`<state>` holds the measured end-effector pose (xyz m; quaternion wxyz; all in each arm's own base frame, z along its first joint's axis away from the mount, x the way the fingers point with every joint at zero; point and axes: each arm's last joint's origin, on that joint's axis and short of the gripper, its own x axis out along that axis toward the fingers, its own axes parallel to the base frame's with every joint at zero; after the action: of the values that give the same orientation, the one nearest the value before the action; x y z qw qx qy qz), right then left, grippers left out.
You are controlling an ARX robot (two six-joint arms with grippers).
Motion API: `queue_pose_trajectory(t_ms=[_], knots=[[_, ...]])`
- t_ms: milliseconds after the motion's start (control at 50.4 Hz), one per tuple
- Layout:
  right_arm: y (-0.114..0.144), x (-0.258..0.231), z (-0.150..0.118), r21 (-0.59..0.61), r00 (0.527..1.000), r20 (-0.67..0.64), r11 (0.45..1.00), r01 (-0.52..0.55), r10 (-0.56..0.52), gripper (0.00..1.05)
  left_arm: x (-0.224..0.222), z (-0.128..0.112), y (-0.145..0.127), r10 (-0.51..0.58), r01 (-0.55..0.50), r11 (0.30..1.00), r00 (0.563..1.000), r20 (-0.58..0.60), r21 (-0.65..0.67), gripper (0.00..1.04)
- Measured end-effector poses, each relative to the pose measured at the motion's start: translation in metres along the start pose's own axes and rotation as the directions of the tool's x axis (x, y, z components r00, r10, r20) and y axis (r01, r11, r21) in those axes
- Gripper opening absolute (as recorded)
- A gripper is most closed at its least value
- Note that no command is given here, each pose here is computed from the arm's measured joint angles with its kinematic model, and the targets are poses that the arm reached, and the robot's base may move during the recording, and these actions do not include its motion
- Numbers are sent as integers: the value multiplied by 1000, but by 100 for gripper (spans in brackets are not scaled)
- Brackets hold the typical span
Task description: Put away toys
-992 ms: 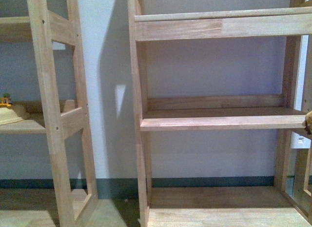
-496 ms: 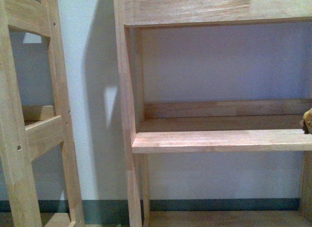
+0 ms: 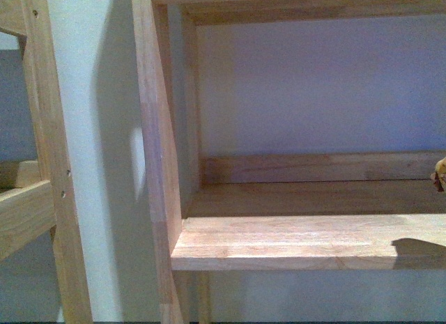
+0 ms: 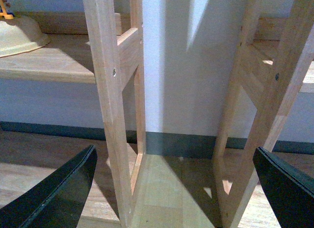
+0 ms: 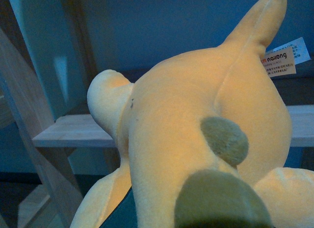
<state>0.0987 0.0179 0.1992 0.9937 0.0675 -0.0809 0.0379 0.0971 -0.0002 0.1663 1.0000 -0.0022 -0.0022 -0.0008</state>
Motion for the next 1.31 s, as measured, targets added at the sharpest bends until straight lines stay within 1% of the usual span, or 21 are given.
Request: queue_pose_trajectory(t_ms=[179,238,298,357,496,536,575,595,655,754,853,1071,1309], knots=[[0,0,0,-1,1000,-4,1000,2,-2,19,0,0,0,0,0,1000,1000,0,0,99],[0,1,3,-41,994,-108,999,23,-27,19,0,0,0,0,0,1000,1000,0,0,99],[-1,4,12,-54,989,-142,998,39,-47,19,0,0,0,0,0,1000,1000,0,0,99],[1,8,27,-65,991,-124,997,44,-51,19,0,0,0,0,0,1000,1000,0,0,99],[7,13,70,-76,999,-24,997,27,-29,19,0,0,0,0,0,1000,1000,0,0,99],[11,16,90,-87,1000,17,996,17,-15,19,0,0,0,0,0,1000,1000,0,0,99],[13,18,102,-96,999,41,995,7,-3,19,0,0,0,0,0,1000,1000,0,0,99],[16,20,114,-104,998,63,995,0,7,19,0,0,0,0,0,1000,1000,0,0,99],[21,26,136,-126,994,104,992,-14,27,19,0,0,0,0,0,1000,1000,0,0,99],[29,35,169,-164,985,162,986,-24,51,19,0,0,0,0,0,1000,1000,0,0,99],[36,51,206,-195,965,249,980,-26,75,19,0,0,0,0,0,1000,1000,0,0,99],[53,82,253,-227,943,318,974,-22,96,19,0,0,0,0,0,1000,1000,0,0,99],[73,120,284,-264,934,329,963,-50,138,19,0,0,0,0,0,1000,1000,0,0,99]])
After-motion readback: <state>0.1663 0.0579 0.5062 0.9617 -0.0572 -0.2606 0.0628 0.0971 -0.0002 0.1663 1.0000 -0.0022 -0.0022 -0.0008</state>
